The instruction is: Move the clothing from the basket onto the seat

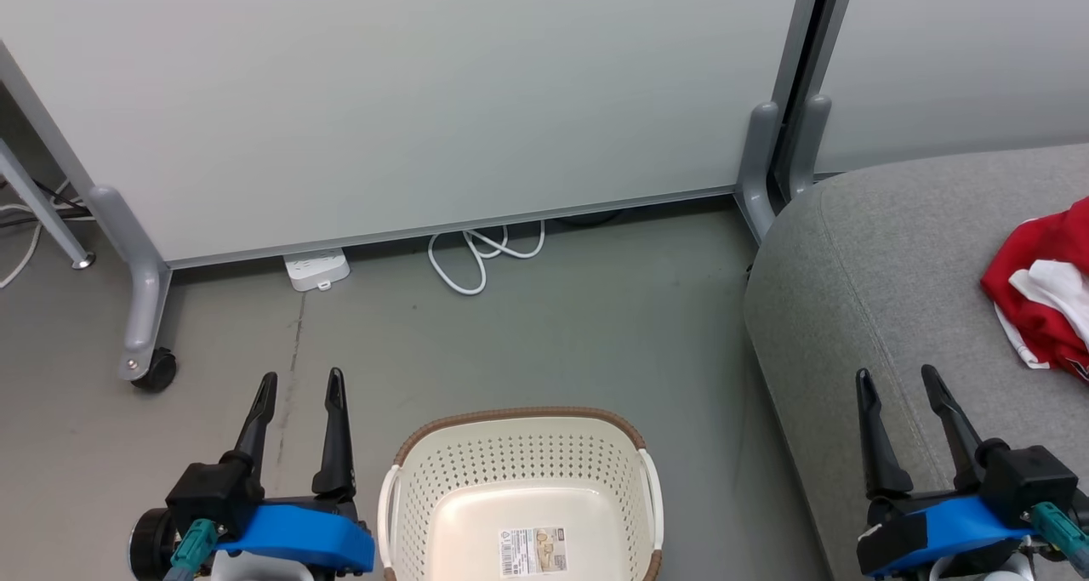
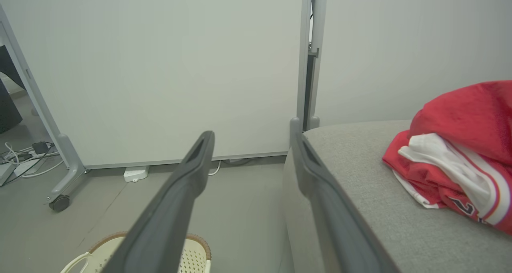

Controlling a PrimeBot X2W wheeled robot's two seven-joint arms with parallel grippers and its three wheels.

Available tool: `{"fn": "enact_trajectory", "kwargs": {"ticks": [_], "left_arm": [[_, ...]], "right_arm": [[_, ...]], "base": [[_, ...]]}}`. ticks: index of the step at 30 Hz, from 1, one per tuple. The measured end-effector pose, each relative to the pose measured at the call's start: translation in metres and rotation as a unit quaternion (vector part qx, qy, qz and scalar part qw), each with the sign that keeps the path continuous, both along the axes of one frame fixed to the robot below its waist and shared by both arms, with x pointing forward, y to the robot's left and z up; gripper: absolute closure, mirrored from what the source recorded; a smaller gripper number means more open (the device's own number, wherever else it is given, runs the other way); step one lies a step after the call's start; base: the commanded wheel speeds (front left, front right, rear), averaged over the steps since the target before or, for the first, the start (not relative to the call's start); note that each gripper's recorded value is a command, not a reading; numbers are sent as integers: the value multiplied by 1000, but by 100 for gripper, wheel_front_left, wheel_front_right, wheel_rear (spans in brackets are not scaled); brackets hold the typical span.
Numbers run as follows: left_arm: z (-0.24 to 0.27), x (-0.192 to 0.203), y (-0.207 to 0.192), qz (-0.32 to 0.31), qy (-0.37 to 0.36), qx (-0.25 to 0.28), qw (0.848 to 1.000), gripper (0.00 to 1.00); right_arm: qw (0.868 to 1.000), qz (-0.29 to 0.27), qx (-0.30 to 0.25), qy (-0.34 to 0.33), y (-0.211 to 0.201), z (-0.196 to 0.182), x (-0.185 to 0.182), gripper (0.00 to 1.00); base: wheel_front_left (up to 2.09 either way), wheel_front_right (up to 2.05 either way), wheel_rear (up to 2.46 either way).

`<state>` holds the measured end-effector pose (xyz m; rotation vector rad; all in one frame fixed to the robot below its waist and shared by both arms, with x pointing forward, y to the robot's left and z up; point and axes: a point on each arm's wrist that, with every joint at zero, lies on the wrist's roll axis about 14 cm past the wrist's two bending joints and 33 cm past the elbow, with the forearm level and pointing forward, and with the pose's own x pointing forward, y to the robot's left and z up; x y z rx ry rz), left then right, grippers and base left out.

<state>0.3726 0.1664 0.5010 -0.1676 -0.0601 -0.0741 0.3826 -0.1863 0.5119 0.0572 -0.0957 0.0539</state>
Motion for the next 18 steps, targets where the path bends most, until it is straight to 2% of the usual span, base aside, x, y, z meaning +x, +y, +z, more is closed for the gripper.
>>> {"fn": "enact_trajectory", "kwargs": {"ticks": [9, 10, 18], "left_arm": [[-3, -6, 3, 8, 5, 3, 1000, 0], [-3, -6, 4, 9, 5, 4, 1000, 100], [-39, -22, 7, 16, 67, -12, 998, 100]], "right_arm": [[1000, 4, 5, 0, 5, 0, -2, 0], [1000, 4, 6, 0, 5, 0, -2, 100], [998, -2, 24, 50, 3, -29, -11, 100]], "base": [[0, 0, 0], [0, 0, 0], [0, 0, 0]]}}
